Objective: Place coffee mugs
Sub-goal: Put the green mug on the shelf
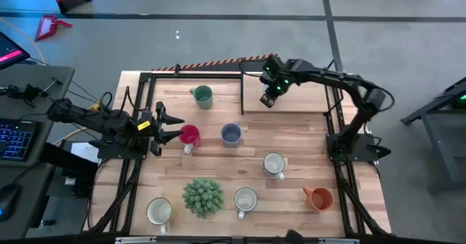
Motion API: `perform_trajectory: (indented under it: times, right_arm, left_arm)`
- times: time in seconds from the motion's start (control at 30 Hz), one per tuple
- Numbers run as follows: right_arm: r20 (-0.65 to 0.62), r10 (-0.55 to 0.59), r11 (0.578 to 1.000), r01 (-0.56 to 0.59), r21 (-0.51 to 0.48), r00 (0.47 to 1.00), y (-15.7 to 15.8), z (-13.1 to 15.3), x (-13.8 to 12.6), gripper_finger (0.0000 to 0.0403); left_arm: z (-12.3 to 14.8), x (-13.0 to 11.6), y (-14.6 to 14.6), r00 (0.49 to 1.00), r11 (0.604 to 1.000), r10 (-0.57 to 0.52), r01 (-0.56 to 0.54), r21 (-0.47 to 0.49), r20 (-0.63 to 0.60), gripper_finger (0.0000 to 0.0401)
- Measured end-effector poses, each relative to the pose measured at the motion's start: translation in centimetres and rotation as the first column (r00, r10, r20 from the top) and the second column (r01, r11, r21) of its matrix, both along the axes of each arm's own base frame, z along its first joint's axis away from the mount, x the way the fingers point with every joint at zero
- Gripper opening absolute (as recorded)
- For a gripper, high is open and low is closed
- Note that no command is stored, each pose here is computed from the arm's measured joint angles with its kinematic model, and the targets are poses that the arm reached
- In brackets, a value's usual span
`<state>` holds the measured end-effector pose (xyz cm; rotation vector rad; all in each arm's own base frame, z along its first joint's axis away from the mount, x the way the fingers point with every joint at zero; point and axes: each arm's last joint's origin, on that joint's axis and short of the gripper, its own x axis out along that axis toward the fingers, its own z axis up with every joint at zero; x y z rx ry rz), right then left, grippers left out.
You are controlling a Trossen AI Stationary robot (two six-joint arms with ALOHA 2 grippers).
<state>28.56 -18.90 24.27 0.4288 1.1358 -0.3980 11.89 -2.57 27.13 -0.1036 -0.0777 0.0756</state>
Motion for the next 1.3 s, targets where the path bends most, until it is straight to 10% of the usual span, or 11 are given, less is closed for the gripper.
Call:
perform_trajectory:
  times: [0.57, 1.3]
  right_arm:
    - [-0.064, 0.203, 0.979, -0.202, 0.019, 0.977, -5.9, 1.7, 6.9, 0.0000]
    - [-0.100, 0.195, 0.980, -0.190, 0.057, 0.976, -6.9, -0.3, 7.6, 0.0000]
  left_arm:
    - [0.0, 0.0, 0.0, 1.000, 1.000, 0.003, -0.003, 0.000, 0.000, 0.0174]
    - [0.0, 0.0, 0.0, 1.000, 1.000, 0.002, -0.002, 0.001, 0.000, 0.0174]
